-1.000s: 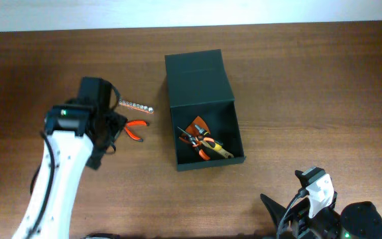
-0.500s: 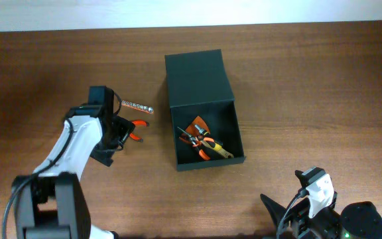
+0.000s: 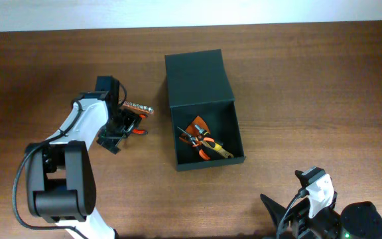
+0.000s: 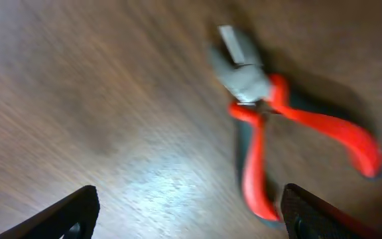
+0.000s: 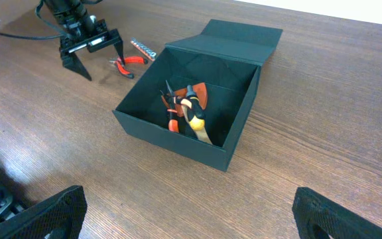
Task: Pack container
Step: 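Lower the left gripper onto the red-handled cutters and grasp them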
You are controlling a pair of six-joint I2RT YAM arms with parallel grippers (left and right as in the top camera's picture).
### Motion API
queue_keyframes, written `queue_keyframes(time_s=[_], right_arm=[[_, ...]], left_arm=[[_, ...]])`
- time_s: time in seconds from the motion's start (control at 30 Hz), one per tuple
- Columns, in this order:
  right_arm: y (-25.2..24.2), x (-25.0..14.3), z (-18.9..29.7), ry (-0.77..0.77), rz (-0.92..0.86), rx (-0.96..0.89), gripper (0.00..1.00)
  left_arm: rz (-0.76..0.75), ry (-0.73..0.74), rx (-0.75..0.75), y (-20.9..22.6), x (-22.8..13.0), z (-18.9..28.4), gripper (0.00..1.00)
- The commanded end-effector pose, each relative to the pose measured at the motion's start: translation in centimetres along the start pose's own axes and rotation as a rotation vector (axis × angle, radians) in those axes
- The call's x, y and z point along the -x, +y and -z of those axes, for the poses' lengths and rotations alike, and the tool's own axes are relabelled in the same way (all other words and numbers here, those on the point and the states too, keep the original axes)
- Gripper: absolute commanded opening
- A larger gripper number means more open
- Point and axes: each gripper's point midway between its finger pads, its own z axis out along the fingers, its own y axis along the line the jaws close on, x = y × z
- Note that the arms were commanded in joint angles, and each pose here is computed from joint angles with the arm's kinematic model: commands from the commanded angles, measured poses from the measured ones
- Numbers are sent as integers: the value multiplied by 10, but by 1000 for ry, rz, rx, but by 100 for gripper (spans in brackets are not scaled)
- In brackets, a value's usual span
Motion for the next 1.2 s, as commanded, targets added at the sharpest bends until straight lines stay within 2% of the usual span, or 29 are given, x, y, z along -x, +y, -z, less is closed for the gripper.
queue_keyframes(time_s=[0.0, 0.23, 0.4, 0.63, 0.73, 0.8, 0.9, 1.1, 1.17], right_arm=[[-1, 0, 1, -9, -5, -8, 99], [-1, 0, 1, -8, -5, -8, 99], [-1, 0, 1, -9, -5, -8, 99], [-1, 0, 1, -9, -5, -8, 99], [-1, 0, 1, -9, -5, -8, 99], [-1, 0, 1, -8, -5, -8, 99], [-1, 0, 1, -9, -5, -8, 99], [-1, 0, 1, -9, -5, -8, 99], [-1, 0, 1, -9, -5, -8, 99]], left_arm=[[-27, -3, -25, -11, 2, 4, 90], [-22, -9, -33, -15, 5, 2, 90], [58, 9, -9, -14, 4, -14, 90], [56, 29, 8, -18, -5, -28, 89], [56, 40, 9, -18, -7, -28, 70], [56, 49, 12, -17, -9, -28, 61], [56, 64, 30, -13, -13, -28, 52], [62, 95, 84, 0, -21, -26, 42], [64, 104, 98, 3, -23, -26, 32]])
